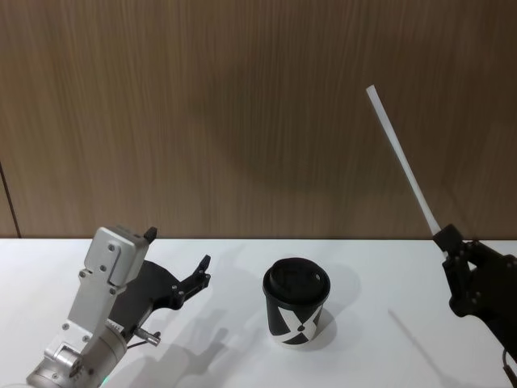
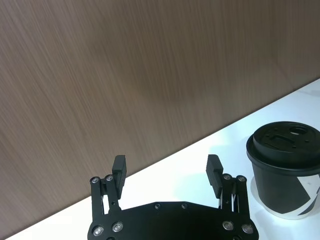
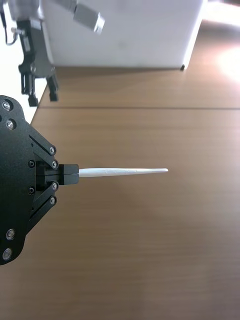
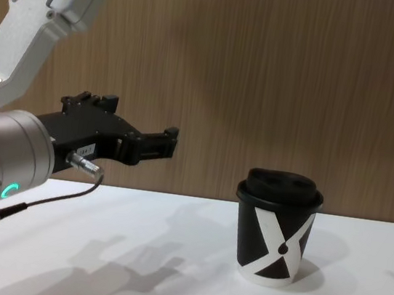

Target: Pick up the straw with one hand, pass it to the other hand, and insert it into the cup.

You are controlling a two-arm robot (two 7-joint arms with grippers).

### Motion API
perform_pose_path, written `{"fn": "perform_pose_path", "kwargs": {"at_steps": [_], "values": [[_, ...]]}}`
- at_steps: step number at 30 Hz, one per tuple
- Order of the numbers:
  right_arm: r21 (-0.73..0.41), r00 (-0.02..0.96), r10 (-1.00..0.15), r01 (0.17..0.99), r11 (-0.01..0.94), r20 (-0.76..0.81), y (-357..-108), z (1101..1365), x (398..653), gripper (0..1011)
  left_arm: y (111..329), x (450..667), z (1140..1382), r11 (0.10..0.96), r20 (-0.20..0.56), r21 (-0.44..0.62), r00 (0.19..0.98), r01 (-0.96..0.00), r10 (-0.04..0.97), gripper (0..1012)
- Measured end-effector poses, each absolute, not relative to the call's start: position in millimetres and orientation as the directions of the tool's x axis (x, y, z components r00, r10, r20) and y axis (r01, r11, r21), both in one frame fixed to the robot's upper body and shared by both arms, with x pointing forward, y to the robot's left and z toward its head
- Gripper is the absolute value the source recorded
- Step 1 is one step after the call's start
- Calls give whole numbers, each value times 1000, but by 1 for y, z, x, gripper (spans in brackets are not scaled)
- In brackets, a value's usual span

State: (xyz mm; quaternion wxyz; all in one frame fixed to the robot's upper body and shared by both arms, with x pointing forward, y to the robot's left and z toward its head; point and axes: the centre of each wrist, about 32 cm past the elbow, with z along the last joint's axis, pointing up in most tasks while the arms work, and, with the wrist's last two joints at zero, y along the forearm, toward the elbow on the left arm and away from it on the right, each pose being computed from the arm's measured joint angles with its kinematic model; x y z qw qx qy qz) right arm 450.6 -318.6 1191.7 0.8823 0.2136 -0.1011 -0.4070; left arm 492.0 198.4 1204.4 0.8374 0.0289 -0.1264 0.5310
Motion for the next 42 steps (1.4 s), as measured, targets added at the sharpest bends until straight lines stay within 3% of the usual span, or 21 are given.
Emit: {"fn": "perform_pose_path", "kwargs": {"at_steps": [18, 42], "values": [[489, 733, -680, 602, 631, -26, -318, 1194, 449, 0, 199, 493, 1207, 455, 229, -83, 428, -886, 874, 1002], [498, 755, -655, 581, 644, -33, -318, 1194, 449, 0, 195, 512, 1239, 689, 99, -72, 682, -721, 724, 1003]]}}
